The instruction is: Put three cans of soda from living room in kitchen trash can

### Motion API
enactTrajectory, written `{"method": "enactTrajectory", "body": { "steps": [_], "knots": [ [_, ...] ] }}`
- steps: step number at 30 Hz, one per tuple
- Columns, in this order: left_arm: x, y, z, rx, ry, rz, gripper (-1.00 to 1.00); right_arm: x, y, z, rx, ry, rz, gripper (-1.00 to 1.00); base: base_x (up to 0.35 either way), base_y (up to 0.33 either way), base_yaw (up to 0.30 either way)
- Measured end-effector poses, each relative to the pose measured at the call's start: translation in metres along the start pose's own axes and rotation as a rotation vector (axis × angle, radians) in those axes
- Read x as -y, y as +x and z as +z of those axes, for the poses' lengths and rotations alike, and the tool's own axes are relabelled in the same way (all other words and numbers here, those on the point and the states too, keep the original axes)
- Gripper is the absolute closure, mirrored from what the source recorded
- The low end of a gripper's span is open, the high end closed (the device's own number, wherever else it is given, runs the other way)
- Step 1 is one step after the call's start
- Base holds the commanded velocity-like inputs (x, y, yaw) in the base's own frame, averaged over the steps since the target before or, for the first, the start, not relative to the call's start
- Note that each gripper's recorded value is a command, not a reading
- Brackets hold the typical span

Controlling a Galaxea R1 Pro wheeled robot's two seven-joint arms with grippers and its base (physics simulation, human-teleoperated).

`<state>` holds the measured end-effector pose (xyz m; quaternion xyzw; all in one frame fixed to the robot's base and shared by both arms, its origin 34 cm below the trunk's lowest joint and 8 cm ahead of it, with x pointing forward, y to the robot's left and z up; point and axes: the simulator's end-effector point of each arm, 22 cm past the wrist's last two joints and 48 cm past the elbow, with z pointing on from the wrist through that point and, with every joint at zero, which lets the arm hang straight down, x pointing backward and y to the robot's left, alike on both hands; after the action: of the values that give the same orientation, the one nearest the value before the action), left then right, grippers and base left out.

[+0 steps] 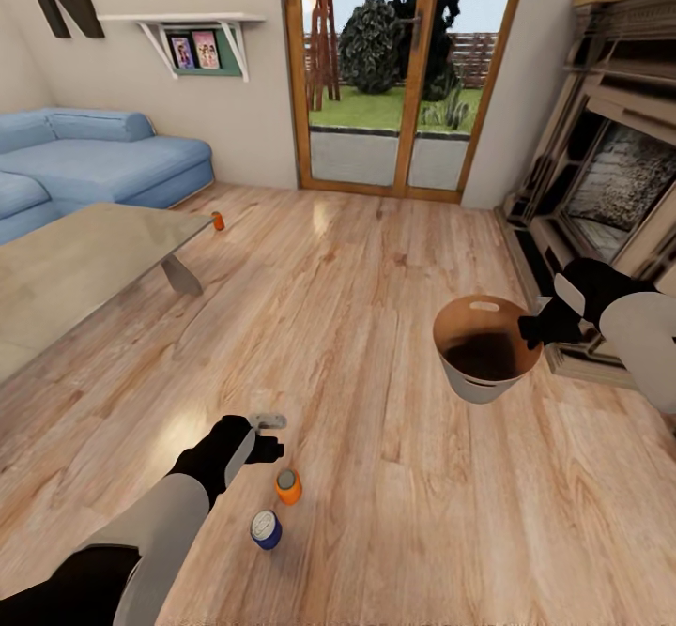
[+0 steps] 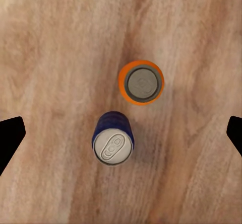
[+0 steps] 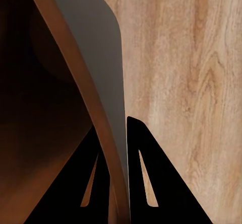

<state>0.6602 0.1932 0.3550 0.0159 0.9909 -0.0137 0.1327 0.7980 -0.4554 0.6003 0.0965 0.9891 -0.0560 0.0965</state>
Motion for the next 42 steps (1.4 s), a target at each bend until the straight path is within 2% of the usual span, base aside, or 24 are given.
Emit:
{"method": "enactTrajectory", "body": {
  "steps": [33,39,42],
  "knots": [
    [-0.001,0.057,0.089,-0.051,0.005,-0.004,-1.0,-0.006,0.042,0.104,-0.053,0.015,-0.011,1.0,0.0,0.0,0.0],
    [-0.003,0.059,0.092,-0.055,0.0,-0.006,-1.0,-0.006,0.042,0.107,-0.057,0.015,-0.012,1.0,0.0,0.0,0.0],
    [-0.004,0.061,0.093,-0.058,-0.001,-0.007,-1.0,-0.003,0.042,0.107,-0.06,0.038,-0.03,1.0,0.0,0.0,0.0]
  ]
}}
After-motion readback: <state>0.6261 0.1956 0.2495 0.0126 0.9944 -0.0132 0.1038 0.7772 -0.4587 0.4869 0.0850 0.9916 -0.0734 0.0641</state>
